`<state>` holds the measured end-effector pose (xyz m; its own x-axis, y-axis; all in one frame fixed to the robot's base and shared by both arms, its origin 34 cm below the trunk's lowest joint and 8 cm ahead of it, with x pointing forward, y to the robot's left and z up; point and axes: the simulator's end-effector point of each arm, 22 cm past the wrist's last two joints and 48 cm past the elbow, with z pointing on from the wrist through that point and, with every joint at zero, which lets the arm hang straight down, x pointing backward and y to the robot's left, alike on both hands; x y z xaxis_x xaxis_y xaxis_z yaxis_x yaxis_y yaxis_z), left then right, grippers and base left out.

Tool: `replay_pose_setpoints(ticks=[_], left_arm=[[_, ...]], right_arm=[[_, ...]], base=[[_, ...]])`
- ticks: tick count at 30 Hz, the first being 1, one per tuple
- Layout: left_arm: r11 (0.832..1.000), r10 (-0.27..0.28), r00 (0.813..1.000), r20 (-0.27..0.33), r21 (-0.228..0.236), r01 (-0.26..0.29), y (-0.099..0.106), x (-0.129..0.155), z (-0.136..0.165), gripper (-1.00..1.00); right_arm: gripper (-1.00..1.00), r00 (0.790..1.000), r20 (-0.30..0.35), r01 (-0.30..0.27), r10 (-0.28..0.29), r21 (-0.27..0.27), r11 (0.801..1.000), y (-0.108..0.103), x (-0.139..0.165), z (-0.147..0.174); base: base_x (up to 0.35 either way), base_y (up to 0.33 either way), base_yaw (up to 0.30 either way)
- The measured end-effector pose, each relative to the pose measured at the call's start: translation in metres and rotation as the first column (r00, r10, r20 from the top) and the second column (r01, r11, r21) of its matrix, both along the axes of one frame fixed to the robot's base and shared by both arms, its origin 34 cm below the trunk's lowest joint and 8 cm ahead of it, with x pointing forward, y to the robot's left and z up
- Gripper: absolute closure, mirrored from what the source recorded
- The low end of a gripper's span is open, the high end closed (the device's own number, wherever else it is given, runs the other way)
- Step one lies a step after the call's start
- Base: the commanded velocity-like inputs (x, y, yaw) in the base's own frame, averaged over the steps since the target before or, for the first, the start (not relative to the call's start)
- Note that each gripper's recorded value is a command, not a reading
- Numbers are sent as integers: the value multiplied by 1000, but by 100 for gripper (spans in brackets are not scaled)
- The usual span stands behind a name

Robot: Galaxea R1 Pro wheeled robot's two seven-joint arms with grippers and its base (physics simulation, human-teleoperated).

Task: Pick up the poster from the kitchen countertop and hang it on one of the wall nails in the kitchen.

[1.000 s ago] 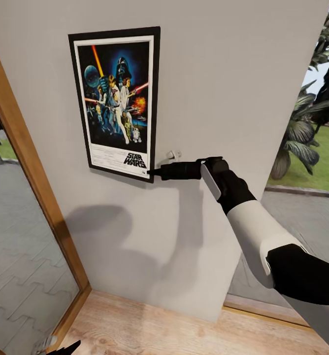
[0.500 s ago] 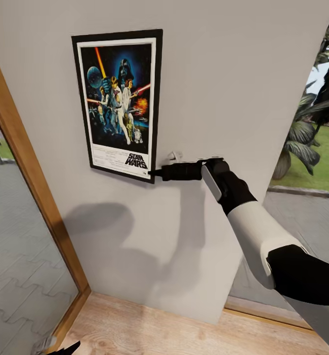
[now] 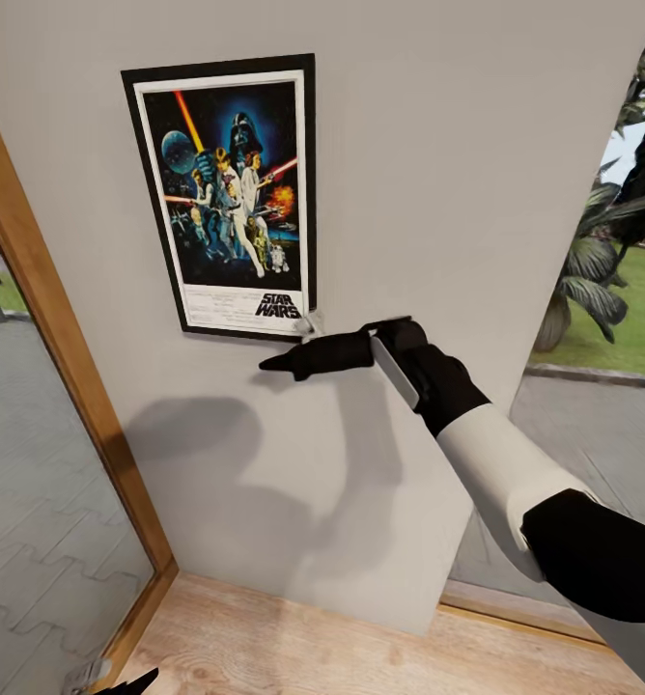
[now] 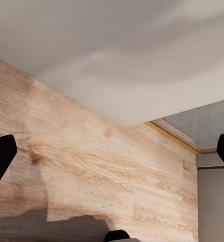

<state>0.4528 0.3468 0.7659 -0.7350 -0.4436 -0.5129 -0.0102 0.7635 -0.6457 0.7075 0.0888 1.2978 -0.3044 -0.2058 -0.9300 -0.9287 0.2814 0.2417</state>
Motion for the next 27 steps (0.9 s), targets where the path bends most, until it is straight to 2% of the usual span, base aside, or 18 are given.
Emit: replay_pose_setpoints(ticks=[2,3,8,11,12,13,27], left_arm=[[1000,0,1000,0,0,0,0,0,0,-100],[1000,0,1000,0,0,0,0,0,0,-100],[1000,-2,1000,-1,0,2,-1,0,0,-100],[1000,-2,1000,-1,0,2,-1,0,0,-100],[1000,-2,1000,-1,0,2,-1,0,-1,-100],[1000,-2,1000,-1,0,2,-1,0,0,-100],[1000,-2,1000,0,1,2,0,0,0,-100]], right_arm=[[100,1000,-1,-2,2,1,1000,2,-3,4],[-100,1000,0,-2,2,1,1000,3,-4,6],[-100,998,13,54,-54,-2,999,-7,13,0],[-100,997,11,80,-80,13,997,-11,21,0],[-100,983,-84,173,-163,123,977,-41,49,9],[-100,979,-100,193,-179,164,967,-49,54,19],[-100,979,-102,193,-178,169,967,-49,54,19]], base=[[0,0,0],[0,0,0],[0,0,0],[0,0,0],[0,0,0],[0,0,0],[0,0,0]])
